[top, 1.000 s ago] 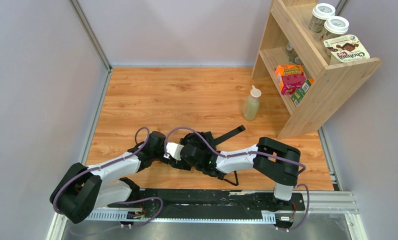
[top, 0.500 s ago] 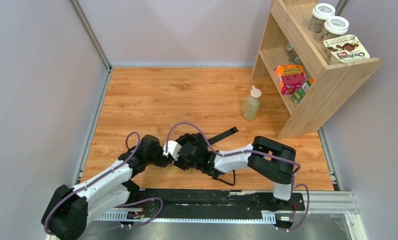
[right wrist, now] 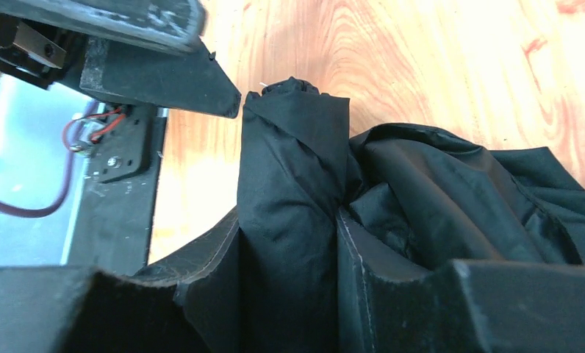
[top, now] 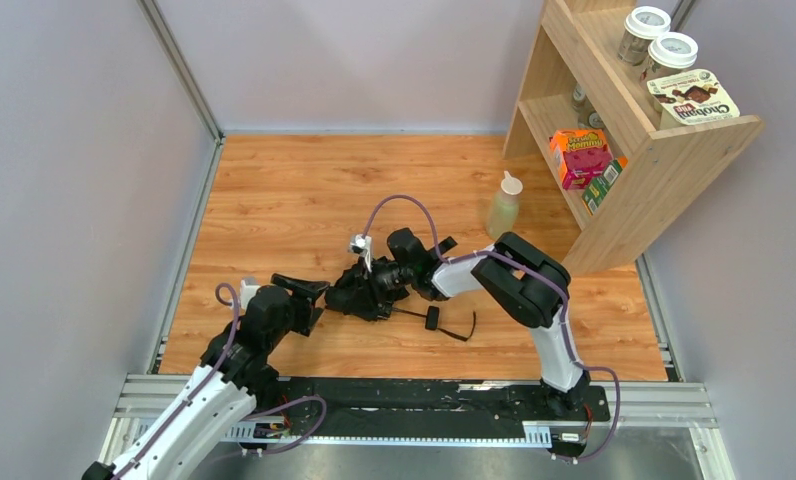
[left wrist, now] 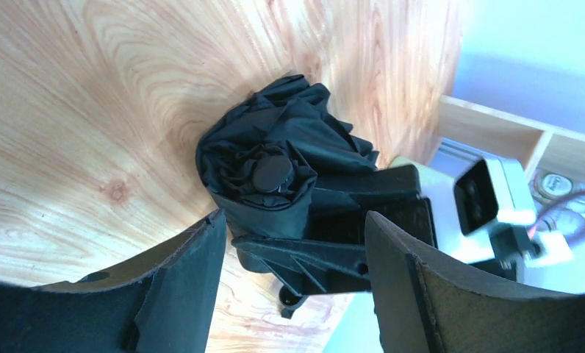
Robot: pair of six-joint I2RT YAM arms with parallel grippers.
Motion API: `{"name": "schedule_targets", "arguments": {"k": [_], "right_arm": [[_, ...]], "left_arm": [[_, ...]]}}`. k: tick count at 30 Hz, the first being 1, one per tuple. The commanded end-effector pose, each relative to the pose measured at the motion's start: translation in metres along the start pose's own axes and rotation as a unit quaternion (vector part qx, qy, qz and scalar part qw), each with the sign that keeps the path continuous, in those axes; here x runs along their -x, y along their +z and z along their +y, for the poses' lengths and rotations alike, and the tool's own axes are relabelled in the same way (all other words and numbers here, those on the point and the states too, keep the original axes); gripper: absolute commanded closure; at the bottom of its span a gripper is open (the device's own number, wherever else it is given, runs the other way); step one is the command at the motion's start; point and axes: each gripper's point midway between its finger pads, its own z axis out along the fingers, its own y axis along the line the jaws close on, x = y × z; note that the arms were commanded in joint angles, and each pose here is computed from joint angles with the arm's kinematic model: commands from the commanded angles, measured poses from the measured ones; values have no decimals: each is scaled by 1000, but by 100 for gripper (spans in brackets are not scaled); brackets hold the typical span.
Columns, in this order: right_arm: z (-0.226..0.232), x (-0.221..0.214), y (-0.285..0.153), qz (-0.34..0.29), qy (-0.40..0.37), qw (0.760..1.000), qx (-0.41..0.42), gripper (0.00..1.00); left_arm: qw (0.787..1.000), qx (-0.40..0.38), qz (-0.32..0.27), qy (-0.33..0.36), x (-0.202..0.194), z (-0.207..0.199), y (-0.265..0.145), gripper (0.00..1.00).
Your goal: Put away the umbrella
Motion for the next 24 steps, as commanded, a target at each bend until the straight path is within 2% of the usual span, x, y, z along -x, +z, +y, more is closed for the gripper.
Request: {"name": "schedule_targets", "arguments": {"k": [1, 4, 8, 19, 24], "right_arm": [[-4, -154, -23, 186, 292, 938, -12, 100], [-11, -160, -19, 182, 352, 918, -8, 100], [-20, -161, -15, 184, 373, 909, -12, 100], [-31, -157, -9, 195, 373, 907, -21, 100], [-32, -150, -8, 188, 373, 909, -15, 100]], "left_arm": [[1000, -11, -21, 10, 8, 5, 2, 24], [1000, -2, 8, -8, -4, 12, 10, 24], [999, 0, 33, -21, -15, 11, 19, 24], [997, -5, 58, -45, -27, -11, 30, 23], [995, 55, 52, -65, -28, 13, 39, 23]]}}
